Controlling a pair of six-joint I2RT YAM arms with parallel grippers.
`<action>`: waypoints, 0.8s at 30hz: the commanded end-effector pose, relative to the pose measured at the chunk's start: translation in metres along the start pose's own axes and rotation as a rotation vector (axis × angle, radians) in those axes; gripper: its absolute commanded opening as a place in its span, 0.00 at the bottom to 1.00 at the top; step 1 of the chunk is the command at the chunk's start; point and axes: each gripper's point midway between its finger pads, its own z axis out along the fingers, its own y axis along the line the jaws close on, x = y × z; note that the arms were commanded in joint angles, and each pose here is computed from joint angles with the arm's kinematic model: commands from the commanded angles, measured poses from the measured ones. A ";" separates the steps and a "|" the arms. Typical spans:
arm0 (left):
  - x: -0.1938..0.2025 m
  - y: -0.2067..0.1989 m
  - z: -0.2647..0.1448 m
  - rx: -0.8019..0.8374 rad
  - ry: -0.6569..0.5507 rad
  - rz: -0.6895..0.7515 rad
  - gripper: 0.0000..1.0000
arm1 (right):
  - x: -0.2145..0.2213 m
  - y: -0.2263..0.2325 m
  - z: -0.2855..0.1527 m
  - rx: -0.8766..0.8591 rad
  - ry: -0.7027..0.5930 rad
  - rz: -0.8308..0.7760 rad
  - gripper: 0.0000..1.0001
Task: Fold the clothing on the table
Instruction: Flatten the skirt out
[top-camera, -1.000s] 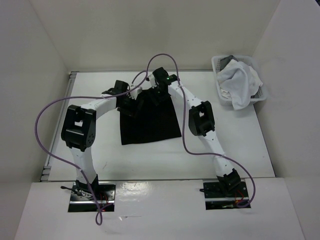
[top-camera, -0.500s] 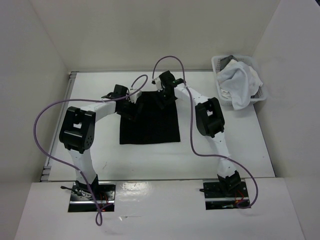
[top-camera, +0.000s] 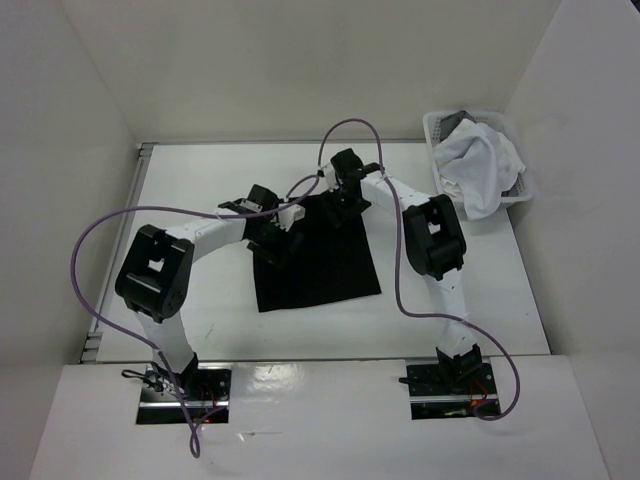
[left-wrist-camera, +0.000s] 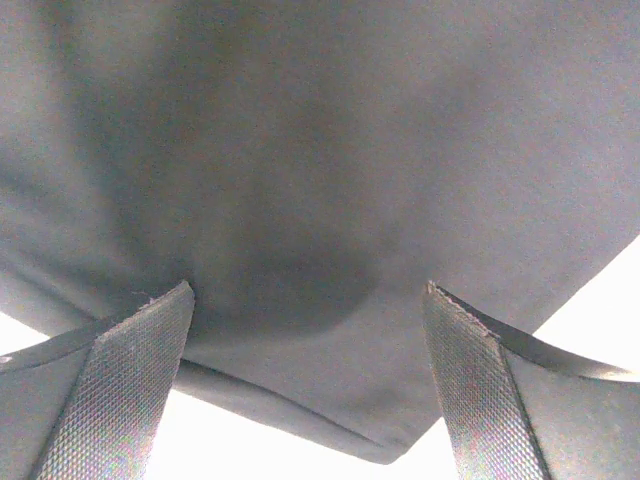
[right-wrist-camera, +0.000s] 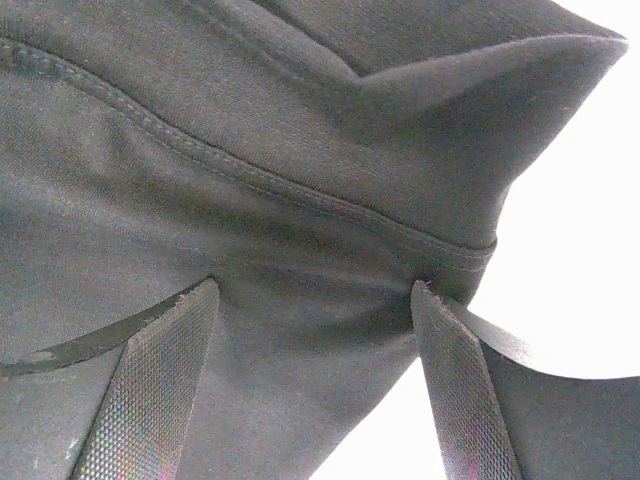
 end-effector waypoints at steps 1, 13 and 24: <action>0.011 -0.034 -0.017 0.067 0.033 0.053 1.00 | -0.008 -0.009 -0.023 0.035 -0.041 0.010 0.83; 0.015 -0.047 -0.033 0.061 0.030 0.103 1.00 | 0.019 0.006 -0.057 0.007 -0.021 0.012 0.83; -0.071 0.010 -0.099 -0.067 -0.232 0.044 1.00 | -0.026 -0.001 -0.120 0.047 -0.180 -0.026 0.84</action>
